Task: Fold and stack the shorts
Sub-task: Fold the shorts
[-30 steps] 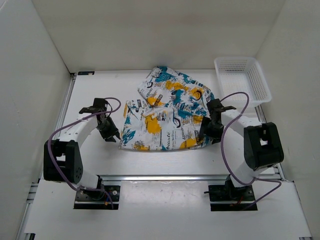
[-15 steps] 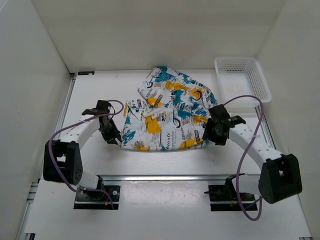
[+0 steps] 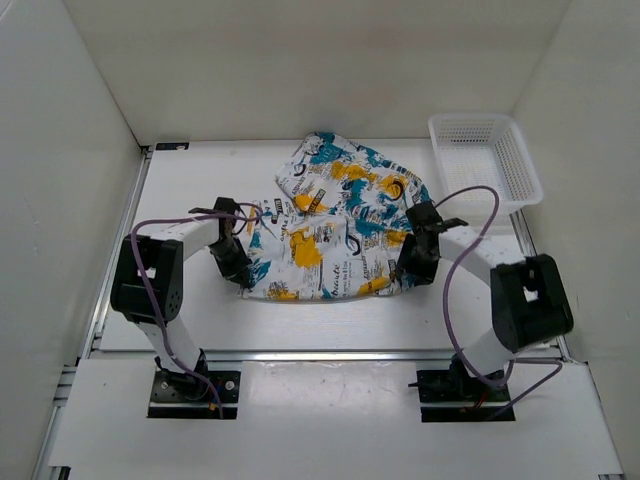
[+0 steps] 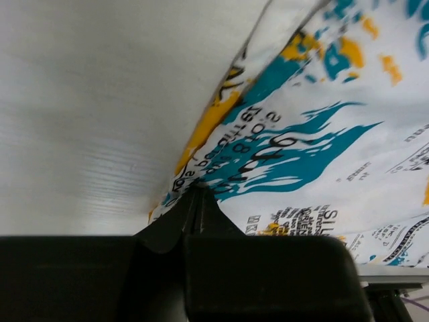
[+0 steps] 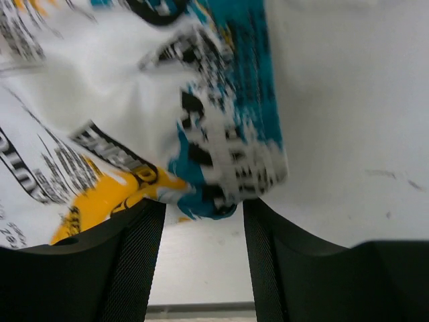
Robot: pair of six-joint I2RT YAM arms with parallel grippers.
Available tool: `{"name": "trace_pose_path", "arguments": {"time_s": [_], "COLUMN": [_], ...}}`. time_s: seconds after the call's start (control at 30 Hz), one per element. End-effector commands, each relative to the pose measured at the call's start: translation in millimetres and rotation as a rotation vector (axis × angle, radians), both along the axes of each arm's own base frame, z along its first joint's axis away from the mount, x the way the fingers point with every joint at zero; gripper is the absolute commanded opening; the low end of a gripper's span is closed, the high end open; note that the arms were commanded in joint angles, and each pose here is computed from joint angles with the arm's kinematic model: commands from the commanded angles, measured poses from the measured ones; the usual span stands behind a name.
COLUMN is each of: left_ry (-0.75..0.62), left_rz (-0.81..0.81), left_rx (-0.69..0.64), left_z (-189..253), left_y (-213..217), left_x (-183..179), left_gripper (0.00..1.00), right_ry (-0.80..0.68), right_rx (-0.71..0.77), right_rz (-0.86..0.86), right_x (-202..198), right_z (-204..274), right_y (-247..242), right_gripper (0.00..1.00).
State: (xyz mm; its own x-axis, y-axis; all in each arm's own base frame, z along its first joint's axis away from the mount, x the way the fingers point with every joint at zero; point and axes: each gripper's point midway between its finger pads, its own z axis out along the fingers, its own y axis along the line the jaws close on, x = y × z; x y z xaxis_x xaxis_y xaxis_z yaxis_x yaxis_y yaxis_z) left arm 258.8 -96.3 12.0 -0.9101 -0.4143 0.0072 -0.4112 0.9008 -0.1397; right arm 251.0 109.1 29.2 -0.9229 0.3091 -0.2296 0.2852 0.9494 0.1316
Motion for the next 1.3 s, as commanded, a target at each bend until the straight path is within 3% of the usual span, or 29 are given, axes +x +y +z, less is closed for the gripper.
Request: {"name": "trace_pose_path", "arguments": {"time_s": [0.0, 0.13, 0.2, 0.47, 0.57, 0.73, 0.8, 0.87, 1.03, 1.17, 1.2, 1.23, 1.27], "left_ry": [-0.109, -0.134, -0.135, -0.219, -0.249, -0.158, -0.111, -0.086, -0.054, -0.066, -0.07, -0.073, -0.074], "left_rz": [-0.004, 0.025, 0.051, 0.136, 0.1, 0.012, 0.025, 0.036, 0.038, 0.042, 0.033, 0.026, 0.026], "left_rx": [0.017, 0.034, 0.044, 0.057, 0.013, -0.117, -0.125, -0.122, -0.117, -0.073, -0.073, -0.06, -0.06], "left_z": [17.1, 22.1, 21.4, 45.0, 62.1, 53.1, 38.2, 27.7, 7.3, 4.4, 4.5, 2.5, 1.8], "left_y": [1.0, 10.6, 19.1, 45.9, 39.6, 4.1, 0.8, 1.2, 0.4, 5.4, 5.0, 6.2, 5.7], "left_x": [28.7, 39.6, 44.3, 62.8, 52.6, 0.9, -14.8, -20.6, -14.4, 6.6, 11.9, 20.9, 24.9], "left_gripper": [0.1, 0.1, 0.1, 0.1, 0.1, 0.48, 0.56, 0.7, 0.71, 0.51, 0.42, 0.19, 0.1], "right_ry": [-0.066, -0.026, 0.02, 0.025, 0.022, 0.026, 0.025, 0.033, 0.028, 0.04, 0.04, 0.053, 0.062], "right_rx": [0.001, -0.036, -0.055, -0.069, -0.045, -0.033, -0.008, -0.011, 0.003, 0.001, 0.001, -0.003, -0.006], "right_rz": [0.023, 0.029, 0.04, 0.059, 0.074, 0.077, 0.073, 0.082, 0.076, 0.065, 0.065, 0.065, 0.065], "right_x": [42.4, 53.8, 49.8, 43.3, 41.7, 39.9, 41.6, 39.5, 41.1, 36.1, 36.0, 31.3, 28.1], "right_z": [4.4, -9.1, -21.5, -23.0, -20.0, -19.8, -17.1, -19.9, -19.4, -24.5, -24.5, -27.8, -30.0], "right_y": [11.0, 10.9, 9.1, 8.3, 15.0, 19.9, 25.0, 27.3, 30.0, 28.4, 28.4, 26.6, 25.3], "right_gripper": [0.55, 0.68, 0.68, 0.54, 0.48, 0.48, 0.48, 0.48, 0.48, 0.47, 0.43, 0.41, 0.36]}}
